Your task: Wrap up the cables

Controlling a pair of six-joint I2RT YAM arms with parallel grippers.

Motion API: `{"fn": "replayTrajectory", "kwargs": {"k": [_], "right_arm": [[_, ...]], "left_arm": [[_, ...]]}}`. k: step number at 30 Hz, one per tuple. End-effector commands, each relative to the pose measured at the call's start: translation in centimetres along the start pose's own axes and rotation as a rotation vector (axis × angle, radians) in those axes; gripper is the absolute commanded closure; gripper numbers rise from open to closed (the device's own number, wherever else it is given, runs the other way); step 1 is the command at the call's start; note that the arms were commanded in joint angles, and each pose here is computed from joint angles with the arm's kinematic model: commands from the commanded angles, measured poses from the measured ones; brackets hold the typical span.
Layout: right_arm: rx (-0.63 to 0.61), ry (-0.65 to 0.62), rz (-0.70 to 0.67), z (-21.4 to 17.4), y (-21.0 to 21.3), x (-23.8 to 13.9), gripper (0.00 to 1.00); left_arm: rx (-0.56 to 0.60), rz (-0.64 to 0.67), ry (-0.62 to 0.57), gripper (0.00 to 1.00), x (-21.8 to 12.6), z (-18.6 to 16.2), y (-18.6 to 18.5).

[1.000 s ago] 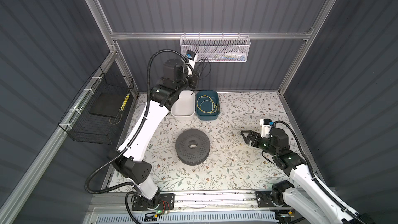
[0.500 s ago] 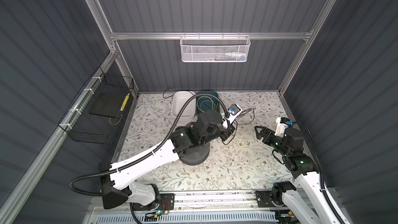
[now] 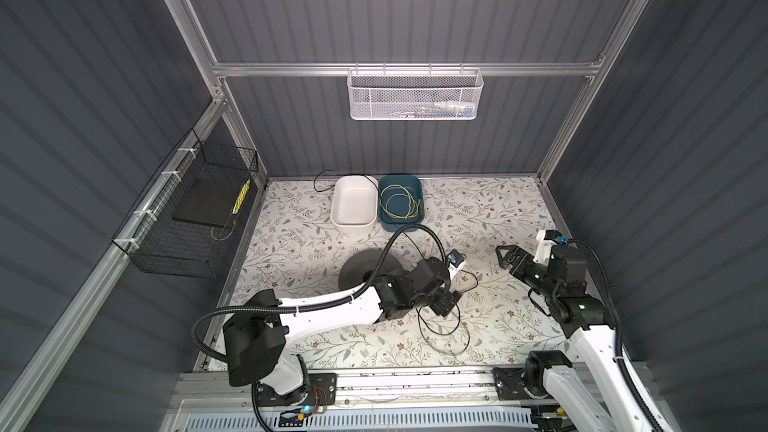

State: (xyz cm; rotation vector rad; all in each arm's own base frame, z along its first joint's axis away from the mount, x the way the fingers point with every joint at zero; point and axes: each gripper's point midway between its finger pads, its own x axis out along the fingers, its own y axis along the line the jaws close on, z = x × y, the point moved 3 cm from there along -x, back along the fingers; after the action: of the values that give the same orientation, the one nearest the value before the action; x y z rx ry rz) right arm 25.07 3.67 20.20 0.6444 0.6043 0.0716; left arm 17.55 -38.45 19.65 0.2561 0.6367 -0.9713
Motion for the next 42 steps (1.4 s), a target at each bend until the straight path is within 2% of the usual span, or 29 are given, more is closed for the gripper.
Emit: {"fn": "replayTrajectory", "kwargs": {"k": [1, 3, 7, 11, 15, 19, 24, 27, 33, 42], "right_arm": [[0.006, 0.028, 0.030, -0.4, 0.3, 0.4, 0.10], [0.008, 0.032, 0.038, -0.4, 0.4, 0.6, 0.11], [0.006, 0.045, 0.069, -0.6, 1.0, 1.2, 0.13], [-0.006, 0.062, 0.085, -0.8, 1.4, 2.0, 0.13], [-0.009, 0.064, 0.093, -0.8, 1.5, 2.5, 0.14], [-0.005, 0.074, 0.090, -1.2, 1.2, 3.2, 0.14], [0.003, 0.087, 0.079, -1.8, 0.5, 4.0, 0.14], [0.007, 0.091, 0.076, -2.0, 0.3, 4.4, 0.14], [0.011, 0.105, 0.080, -2.3, 0.2, 4.8, 0.14], [0.010, 0.093, 0.076, -2.4, 0.0, 4.6, 0.14]], "left_arm": [[0.037, 0.106, -0.139, 0.01, -4.6, 4.2, 2.2], [-0.043, 0.150, -0.153, 0.01, -5.8, 4.9, 6.0], [-0.357, 0.289, -0.119, 0.04, -6.4, 4.6, 16.7], [-0.617, 0.324, -0.006, 0.13, -3.8, 2.9, 24.6], [-0.738, 0.339, 0.043, 0.20, -0.5, 2.4, 29.3], [-0.750, 0.338, 0.088, 0.27, 3.0, 1.8, 31.4], [-0.772, 0.339, 0.108, 0.32, 5.1, 0.9, 32.3], [-0.773, 0.344, 0.109, 0.39, 6.1, 0.4, 32.7], [-0.761, 0.345, 0.109, 0.63, 6.9, 0.2, 33.1], [-0.748, 0.346, 0.127, 0.65, 8.0, -0.4, 33.8]]}}
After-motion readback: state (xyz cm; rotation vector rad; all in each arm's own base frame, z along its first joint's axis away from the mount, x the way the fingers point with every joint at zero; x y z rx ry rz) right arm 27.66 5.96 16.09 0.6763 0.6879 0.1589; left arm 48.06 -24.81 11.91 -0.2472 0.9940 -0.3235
